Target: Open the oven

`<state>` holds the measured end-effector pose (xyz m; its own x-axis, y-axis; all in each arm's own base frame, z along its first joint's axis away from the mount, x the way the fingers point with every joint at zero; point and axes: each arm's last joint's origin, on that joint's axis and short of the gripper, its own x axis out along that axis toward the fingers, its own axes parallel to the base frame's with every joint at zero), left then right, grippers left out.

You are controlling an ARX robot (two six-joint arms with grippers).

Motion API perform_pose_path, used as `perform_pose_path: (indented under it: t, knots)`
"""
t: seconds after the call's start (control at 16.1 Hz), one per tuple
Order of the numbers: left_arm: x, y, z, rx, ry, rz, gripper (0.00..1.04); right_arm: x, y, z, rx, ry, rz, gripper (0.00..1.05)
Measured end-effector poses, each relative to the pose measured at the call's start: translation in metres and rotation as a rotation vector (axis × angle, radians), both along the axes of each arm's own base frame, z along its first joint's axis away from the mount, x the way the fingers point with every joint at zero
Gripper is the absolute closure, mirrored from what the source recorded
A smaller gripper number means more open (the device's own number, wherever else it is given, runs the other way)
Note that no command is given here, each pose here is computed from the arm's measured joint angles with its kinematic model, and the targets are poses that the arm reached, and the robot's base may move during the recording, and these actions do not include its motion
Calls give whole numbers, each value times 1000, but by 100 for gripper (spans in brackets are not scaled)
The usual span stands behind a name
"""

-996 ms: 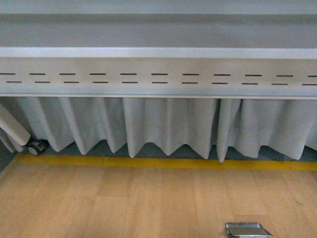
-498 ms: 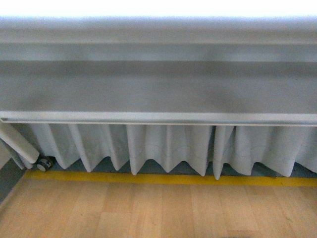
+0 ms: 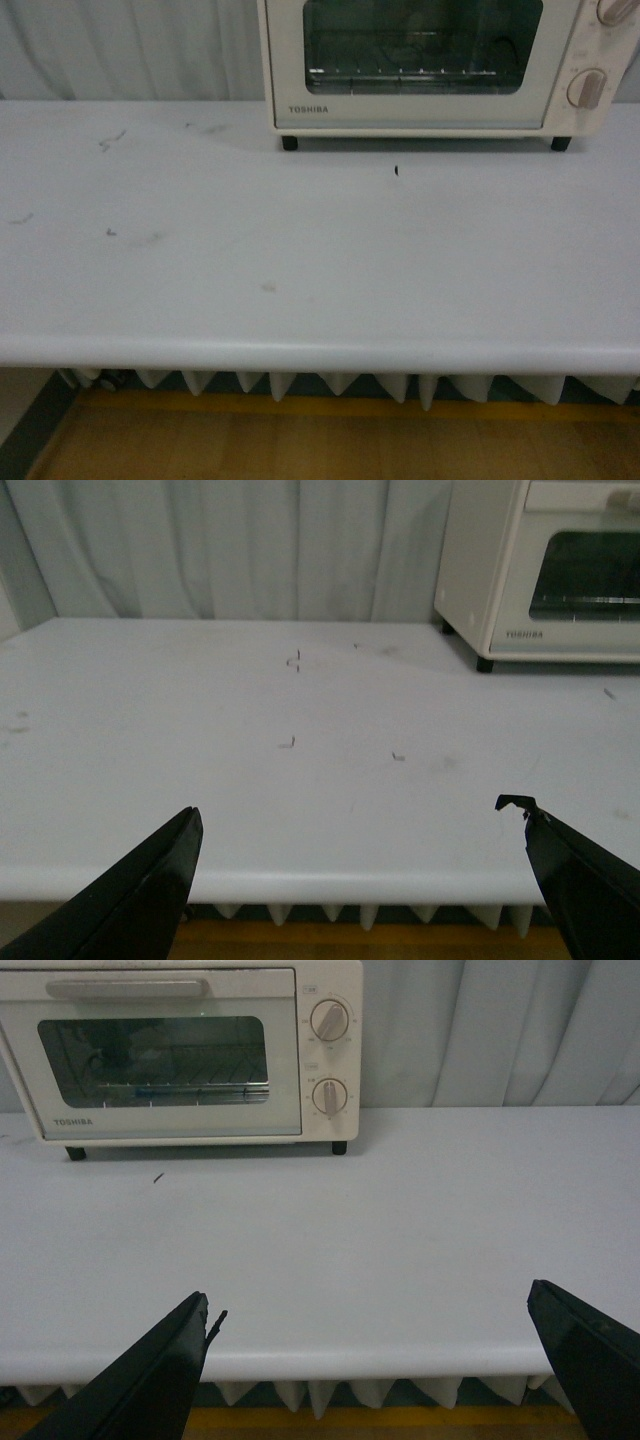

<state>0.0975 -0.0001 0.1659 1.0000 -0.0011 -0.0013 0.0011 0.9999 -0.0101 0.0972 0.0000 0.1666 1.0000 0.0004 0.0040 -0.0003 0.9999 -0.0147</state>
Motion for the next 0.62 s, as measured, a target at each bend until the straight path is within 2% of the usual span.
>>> perform_pose_path:
  t: [0.62]
  knots:
    - [0,0,0,0,-3,0,7,0,0,0,0,-3,0,6]
